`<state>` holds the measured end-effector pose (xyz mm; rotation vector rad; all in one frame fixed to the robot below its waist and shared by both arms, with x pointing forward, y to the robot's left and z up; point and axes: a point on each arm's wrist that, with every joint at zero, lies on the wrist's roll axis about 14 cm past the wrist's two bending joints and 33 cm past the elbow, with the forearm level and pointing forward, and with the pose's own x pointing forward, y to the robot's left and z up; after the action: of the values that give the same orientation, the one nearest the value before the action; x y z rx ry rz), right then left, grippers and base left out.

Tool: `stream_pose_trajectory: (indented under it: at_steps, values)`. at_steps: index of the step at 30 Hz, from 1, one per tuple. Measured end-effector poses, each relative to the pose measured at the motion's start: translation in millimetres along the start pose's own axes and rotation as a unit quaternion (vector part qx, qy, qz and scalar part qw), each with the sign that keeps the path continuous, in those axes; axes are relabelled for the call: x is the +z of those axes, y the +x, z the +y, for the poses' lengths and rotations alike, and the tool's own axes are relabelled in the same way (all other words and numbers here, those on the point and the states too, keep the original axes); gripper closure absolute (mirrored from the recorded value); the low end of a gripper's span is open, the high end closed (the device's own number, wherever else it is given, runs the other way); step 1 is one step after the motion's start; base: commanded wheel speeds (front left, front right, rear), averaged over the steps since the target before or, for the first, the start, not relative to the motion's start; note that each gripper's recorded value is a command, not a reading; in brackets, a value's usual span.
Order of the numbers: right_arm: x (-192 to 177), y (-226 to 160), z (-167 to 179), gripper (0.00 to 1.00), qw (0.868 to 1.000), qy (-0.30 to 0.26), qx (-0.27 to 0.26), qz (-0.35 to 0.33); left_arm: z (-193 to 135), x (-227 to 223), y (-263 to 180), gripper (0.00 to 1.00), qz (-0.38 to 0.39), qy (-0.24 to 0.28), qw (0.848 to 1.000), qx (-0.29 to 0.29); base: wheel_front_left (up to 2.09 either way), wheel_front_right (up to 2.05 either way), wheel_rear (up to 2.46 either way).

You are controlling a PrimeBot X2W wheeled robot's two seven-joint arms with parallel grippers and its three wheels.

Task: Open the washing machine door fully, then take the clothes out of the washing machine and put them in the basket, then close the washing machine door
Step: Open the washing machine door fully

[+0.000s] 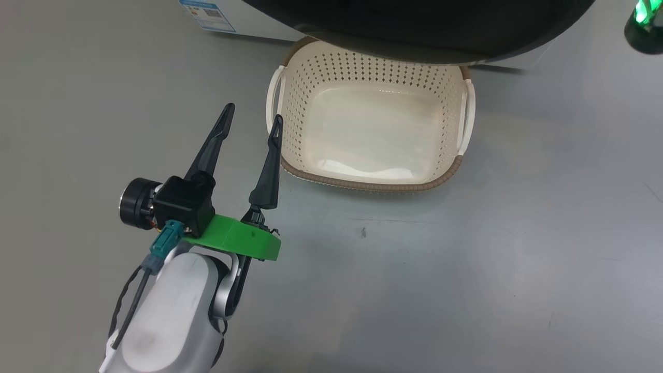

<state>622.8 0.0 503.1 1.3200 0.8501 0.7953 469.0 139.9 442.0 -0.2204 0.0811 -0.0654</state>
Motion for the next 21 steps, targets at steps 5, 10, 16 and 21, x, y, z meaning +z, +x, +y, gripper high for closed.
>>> stream_pose_trajectory:
  at_steps: [5,10,16,21]
  values:
    - [-14,-4,-5,1.00,1.000,0.005,-0.007,0.017,-3,4,-1,0.00,-0.003,0.001,1.000,-0.003,0.00,0.00,0.00]
    - [-30,-7,-2,1.00,0.999,0.013,0.006,0.031,-6,10,-3,0.00,-0.010,0.000,1.000,-0.007,0.00,0.00,0.00]
    - [-51,-11,1,1.00,0.999,0.017,0.013,0.049,-10,14,-7,0.00,-0.013,0.002,1.000,-0.010,0.00,0.00,0.00]
    - [-70,-13,2,1.00,0.998,0.023,0.016,0.064,-10,16,-13,0.00,-0.013,0.006,1.000,-0.008,0.00,0.00,0.00]
